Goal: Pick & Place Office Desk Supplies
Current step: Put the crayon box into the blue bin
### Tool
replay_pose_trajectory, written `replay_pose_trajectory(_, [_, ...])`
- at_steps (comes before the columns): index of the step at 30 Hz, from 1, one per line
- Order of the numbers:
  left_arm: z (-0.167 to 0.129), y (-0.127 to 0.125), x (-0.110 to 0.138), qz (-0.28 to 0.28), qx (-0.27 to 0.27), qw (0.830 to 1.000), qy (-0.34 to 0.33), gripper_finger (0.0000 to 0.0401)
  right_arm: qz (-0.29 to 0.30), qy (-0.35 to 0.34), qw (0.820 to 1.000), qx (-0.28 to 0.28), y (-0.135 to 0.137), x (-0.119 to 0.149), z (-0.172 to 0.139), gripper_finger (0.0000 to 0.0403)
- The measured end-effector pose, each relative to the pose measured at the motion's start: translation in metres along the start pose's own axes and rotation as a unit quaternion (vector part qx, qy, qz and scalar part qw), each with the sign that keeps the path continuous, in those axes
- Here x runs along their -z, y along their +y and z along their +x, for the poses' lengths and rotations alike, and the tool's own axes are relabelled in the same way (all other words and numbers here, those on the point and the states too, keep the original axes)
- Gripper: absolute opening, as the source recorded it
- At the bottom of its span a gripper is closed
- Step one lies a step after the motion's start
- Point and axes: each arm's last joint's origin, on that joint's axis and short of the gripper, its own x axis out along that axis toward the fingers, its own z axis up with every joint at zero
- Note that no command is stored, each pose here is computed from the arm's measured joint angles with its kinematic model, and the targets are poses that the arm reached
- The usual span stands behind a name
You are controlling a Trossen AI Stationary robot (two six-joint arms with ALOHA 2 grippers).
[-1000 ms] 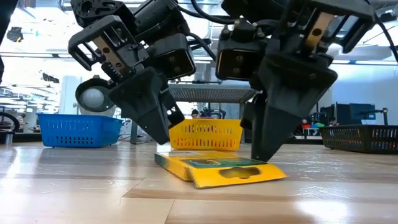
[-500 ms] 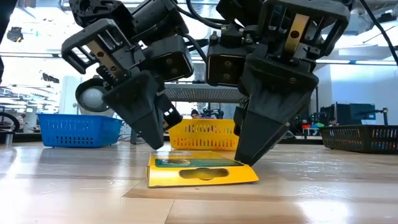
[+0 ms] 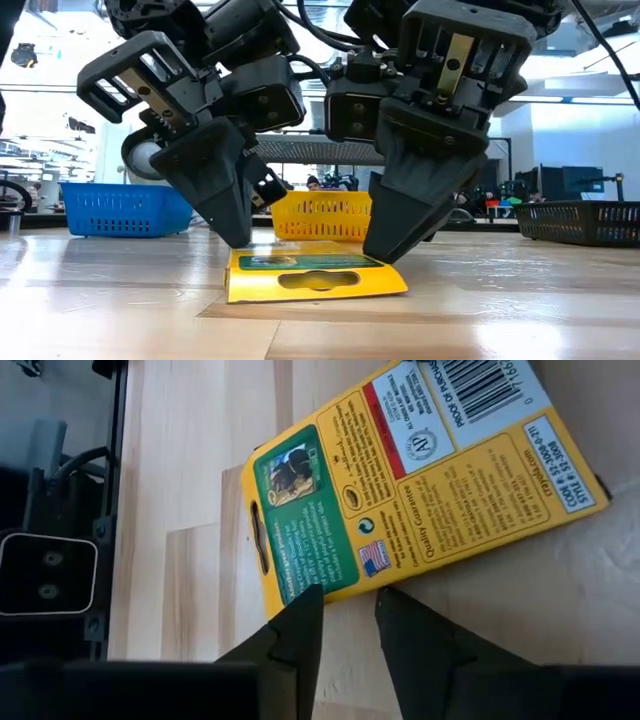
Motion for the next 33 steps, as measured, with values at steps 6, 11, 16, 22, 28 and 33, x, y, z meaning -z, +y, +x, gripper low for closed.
replay_pose_trajectory(6, [0.0, 0.001, 0.0, -0.001, -0.016, 1.0, -0.003, 0.0001, 0.015, -0.014, 1.0, -0.004, -0.004, -0.004, 0.0, 0.0097])
replay_pose_trajectory(11, [0.0, 0.001, 0.0, -0.002, -0.02, 1.0, -0.003, 0.0001, 0.02, -0.026, 0.999, 0.0, -0.006, -0.006, 0.0, 0.0097])
replay_pose_trajectory(16, [0.005, 0.004, 0.002, -0.006, -0.019, 1.0, 0.002, 0.0001, 0.026, -0.037, 0.999, 0.004, -0.009, -0.01, -0.001, 0.0097])
replay_pose_trajectory(22, [0.019, 0.005, 0.0, -0.01, 0.013, 1.0, 0.011, 0.0001, 0.037, -0.045, 0.998, 0.011, -0.012, -0.012, -0.002, 0.0091])
replay_pose_trajectory(28, [0.016, 0.003, -0.004, -0.01, 0.011, 1.0, 0.012, 0.0001, 0.022, -0.057, 0.998, 0.028, -0.013, -0.013, -0.003, 0.0024])
replay_pose_trajectory(33, [0.015, 0.003, -0.003, -0.01, 0.005, 1.0, 0.016, 0.0001, 0.013, -0.062, 0.998, 0.031, -0.013, -0.014, -0.003, 0.0005])
